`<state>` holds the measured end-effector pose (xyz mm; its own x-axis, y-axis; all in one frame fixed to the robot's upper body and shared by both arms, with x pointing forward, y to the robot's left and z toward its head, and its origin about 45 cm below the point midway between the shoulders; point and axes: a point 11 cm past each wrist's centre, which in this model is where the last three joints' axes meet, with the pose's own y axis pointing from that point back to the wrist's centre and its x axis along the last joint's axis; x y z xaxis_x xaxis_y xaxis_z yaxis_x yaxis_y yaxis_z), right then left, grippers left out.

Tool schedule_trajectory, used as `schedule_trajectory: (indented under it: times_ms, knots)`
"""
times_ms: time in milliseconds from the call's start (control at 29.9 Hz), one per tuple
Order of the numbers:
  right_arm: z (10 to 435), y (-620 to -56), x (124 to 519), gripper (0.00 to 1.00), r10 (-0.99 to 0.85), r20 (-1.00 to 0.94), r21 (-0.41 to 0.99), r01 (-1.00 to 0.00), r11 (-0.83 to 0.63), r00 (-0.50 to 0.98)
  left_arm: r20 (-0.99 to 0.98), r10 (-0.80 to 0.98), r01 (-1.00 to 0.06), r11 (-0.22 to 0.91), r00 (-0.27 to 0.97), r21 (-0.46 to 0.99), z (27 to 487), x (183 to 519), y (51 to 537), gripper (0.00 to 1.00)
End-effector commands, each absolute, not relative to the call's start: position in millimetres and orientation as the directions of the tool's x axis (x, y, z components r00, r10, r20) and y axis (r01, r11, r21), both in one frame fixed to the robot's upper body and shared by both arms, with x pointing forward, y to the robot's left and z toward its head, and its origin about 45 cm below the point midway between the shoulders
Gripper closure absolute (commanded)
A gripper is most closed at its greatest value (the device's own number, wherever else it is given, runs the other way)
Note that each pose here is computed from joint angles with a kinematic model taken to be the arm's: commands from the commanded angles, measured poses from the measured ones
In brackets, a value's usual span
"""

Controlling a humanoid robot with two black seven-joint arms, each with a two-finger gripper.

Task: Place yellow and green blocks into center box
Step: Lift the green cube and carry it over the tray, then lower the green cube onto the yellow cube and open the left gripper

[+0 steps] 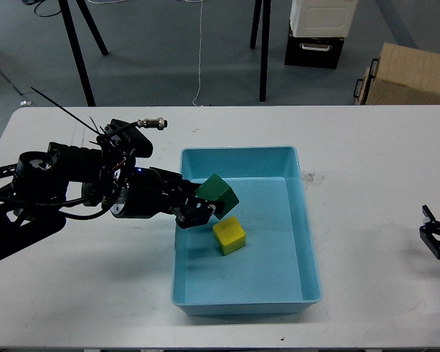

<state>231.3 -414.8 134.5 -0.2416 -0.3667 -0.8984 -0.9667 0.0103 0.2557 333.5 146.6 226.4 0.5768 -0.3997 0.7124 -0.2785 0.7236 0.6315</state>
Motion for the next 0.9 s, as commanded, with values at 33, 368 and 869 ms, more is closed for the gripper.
schedule_trajectory:
  times_ms: [33, 368, 869]
  knots:
    - [134.4, -415.5, 231.3, 0.00, -0.368, -0.898, 0.256, -0.967, 0.012, -0.242, 0.701, -0.457, -0.275, 0.693, 0.547, 0.667, 215.7, 330.6, 149.7, 0.68]
    - [134.9, -416.5, 231.3, 0.00, -0.371, -0.896, 0.256, -0.967, 0.013, -0.242, 0.678, -0.492, -0.237, 0.686, 0.546, 0.688, 202.9, 321.2, 142.8, 0.67]
    - [134.5, -416.6, 230.7, 0.00, -0.371, -0.896, 0.258, -0.966, 0.013, -0.244, 0.665, -0.516, -0.222, 0.675, 0.540, 0.704, 186.5, 322.9, 127.7, 0.67]
